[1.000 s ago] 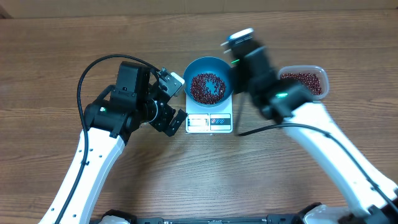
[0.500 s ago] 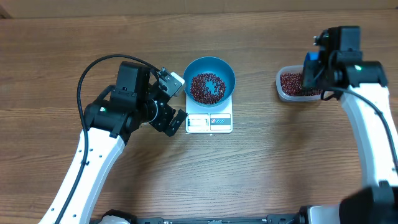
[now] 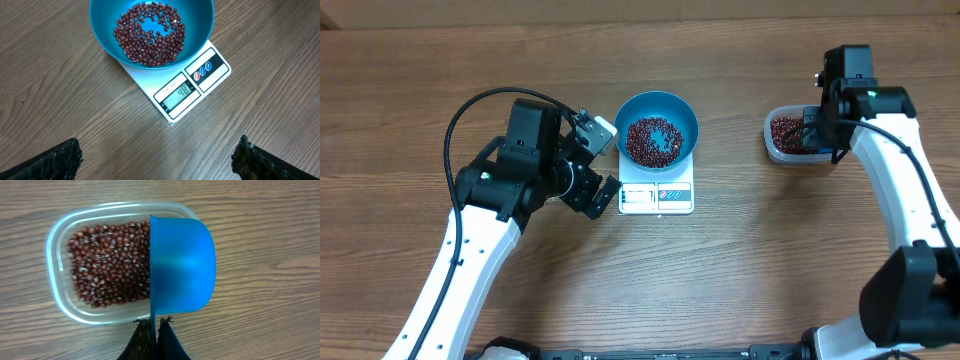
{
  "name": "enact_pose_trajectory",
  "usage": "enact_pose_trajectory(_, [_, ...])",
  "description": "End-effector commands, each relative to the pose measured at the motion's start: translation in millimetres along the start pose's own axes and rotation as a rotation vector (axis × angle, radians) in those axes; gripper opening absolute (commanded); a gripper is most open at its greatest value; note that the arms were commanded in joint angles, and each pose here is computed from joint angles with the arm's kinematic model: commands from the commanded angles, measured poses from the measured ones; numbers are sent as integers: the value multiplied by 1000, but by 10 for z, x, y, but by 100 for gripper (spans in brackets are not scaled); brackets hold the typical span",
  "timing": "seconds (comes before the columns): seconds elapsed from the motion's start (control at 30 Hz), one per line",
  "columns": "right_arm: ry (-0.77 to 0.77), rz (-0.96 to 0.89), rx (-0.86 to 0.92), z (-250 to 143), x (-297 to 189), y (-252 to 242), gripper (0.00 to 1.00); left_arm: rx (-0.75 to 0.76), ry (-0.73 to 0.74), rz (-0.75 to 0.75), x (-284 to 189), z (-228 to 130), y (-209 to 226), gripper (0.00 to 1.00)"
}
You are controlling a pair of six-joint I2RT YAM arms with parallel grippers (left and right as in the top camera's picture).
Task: Scoop item into bowl and weigh 150g on scale
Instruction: 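Move the empty scoop back right over the bean container, then dip the scoop into the red beans again with the right gripper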
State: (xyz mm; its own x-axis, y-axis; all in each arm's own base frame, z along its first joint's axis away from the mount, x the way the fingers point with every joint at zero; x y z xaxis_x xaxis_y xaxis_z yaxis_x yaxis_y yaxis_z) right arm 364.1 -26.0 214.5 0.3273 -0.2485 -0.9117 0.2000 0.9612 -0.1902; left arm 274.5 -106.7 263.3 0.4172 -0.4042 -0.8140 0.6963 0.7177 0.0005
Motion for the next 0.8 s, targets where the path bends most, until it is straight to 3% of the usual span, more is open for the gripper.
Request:
enact_pose_trajectory(0.0, [29, -70, -7, -3, 163, 54, 4, -18, 2, -18, 30, -4, -15, 100])
enact_pose_trajectory(0.17, [59, -33, -32, -33, 248, 190, 4, -18, 2, -18, 30, -4, -15, 100])
enact_pose_trajectory(0.4, [130, 267, -64, -129, 216, 474, 4, -18, 2, -18, 30, -4, -15, 100])
enact_pose_trajectory(0.77, [178, 447, -9, -155, 193, 465, 4, -18, 2, -18, 30, -4, -15, 100])
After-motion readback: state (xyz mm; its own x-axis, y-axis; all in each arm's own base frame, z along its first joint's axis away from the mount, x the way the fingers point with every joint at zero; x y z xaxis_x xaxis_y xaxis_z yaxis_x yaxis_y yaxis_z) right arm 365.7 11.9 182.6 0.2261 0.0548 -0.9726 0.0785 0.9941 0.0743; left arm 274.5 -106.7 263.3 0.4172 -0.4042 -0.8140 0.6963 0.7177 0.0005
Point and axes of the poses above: each gripper's point midway between its finger pads, its own x axis out along the fingers, its own y axis along the line the jaws close on, z = x × y, the point moved 8 cm from there along -x, back along the fingers, and after that the axes turned 4 degrees about x, right-handed, at the moved point
